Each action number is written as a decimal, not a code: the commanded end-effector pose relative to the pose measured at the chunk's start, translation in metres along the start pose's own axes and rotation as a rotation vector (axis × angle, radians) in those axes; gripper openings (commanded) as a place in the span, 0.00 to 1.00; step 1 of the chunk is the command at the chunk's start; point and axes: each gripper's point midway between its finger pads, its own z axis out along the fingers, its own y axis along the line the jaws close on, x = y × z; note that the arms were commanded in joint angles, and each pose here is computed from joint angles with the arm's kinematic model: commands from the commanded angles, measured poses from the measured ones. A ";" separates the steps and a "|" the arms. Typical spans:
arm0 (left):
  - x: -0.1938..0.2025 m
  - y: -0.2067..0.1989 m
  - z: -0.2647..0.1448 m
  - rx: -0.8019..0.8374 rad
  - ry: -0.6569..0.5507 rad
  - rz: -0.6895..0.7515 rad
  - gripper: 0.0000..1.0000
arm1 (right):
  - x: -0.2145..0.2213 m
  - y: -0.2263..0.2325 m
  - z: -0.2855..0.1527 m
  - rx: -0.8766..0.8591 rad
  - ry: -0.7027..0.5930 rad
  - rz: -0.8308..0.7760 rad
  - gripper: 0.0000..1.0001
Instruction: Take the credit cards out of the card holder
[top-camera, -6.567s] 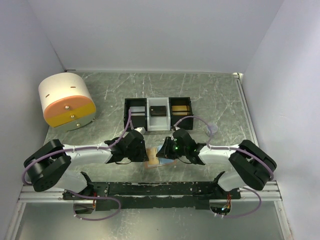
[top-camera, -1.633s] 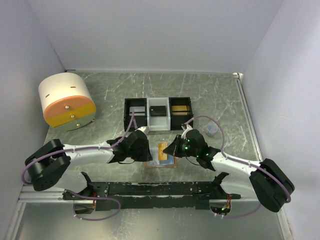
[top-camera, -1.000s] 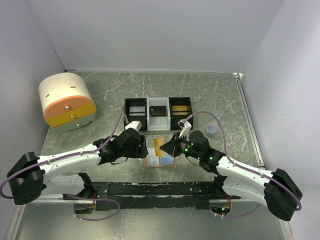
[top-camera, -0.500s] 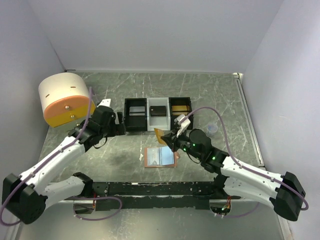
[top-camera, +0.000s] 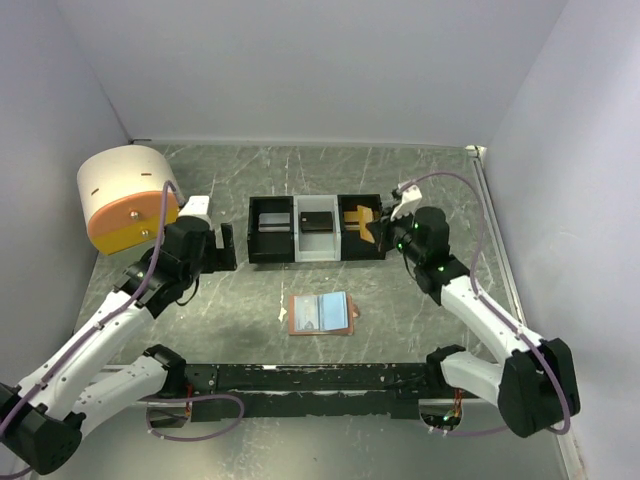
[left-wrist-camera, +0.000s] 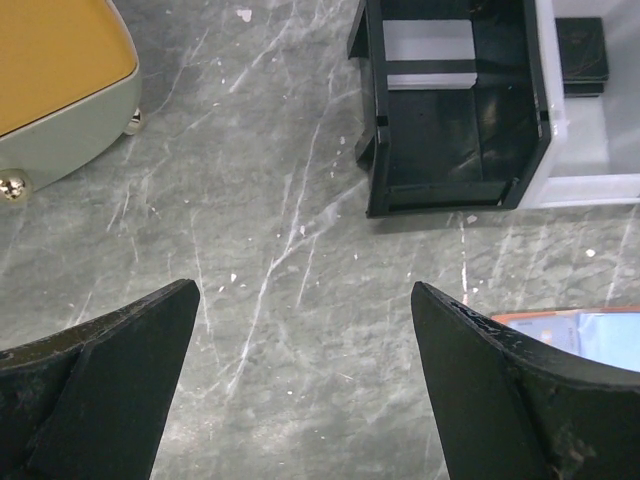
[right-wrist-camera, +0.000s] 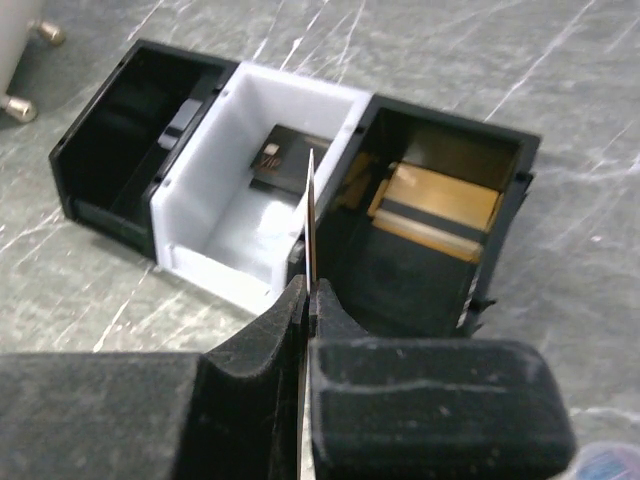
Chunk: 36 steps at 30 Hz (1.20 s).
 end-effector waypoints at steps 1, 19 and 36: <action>0.002 0.006 0.004 -0.029 0.020 0.058 1.00 | -0.033 -0.009 0.009 -0.062 -0.052 -0.057 0.00; 0.001 0.007 0.003 -0.022 0.011 0.097 1.00 | -0.022 -0.019 0.042 0.084 0.132 -0.897 0.00; 0.002 0.008 0.003 -0.021 0.015 0.101 1.00 | 0.016 -0.038 0.076 -0.163 0.253 -0.961 0.00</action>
